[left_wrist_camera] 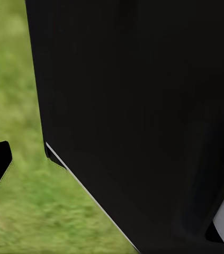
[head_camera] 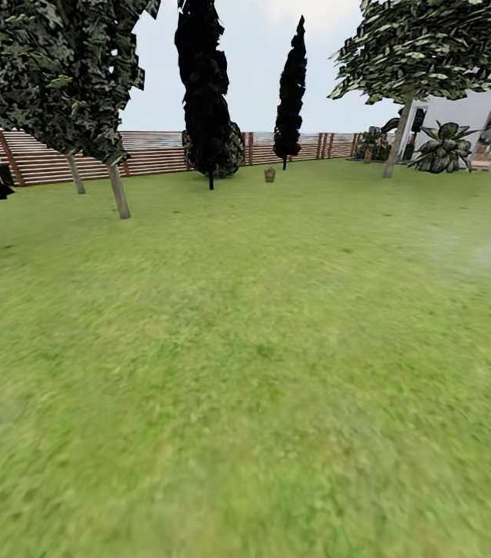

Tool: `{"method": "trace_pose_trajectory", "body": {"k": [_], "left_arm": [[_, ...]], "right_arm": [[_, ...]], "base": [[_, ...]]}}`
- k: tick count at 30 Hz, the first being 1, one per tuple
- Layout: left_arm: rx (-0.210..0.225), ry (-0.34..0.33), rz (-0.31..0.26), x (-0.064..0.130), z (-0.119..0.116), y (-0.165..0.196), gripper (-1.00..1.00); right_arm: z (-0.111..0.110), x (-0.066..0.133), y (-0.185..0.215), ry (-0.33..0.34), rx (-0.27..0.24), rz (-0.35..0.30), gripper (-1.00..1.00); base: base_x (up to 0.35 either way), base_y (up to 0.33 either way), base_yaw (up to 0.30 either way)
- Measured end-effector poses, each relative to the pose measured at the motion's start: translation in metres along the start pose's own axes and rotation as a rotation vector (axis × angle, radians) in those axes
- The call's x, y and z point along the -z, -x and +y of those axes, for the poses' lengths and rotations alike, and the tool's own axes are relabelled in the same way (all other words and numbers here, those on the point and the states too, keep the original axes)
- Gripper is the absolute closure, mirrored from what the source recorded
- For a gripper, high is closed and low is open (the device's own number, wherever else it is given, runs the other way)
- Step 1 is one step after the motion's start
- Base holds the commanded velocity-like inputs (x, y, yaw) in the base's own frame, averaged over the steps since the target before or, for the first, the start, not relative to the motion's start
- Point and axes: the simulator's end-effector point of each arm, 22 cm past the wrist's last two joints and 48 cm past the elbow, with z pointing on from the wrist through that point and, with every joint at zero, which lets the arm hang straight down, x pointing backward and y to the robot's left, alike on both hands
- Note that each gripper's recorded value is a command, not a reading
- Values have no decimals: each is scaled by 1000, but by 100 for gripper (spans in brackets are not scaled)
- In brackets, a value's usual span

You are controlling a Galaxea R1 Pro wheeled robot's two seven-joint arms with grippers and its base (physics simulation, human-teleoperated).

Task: Take the three Easter eggs out of the wicker basket on the lawn in the garden, then place them on the lawn next to a single tree (choose any tree) so that all three eggs are next to the same tree and none are left in the basket.

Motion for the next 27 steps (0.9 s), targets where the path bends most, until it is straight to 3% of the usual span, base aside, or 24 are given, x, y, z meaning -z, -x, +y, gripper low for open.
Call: {"method": "trace_pose_trajectory", "body": {"k": [27], "left_arm": [[0, 0, 0, 0, 0, 0, -100]], "right_arm": [[0, 0, 0, 0, 0, 0, -100]], "base": [[341, 0, 0]]}}
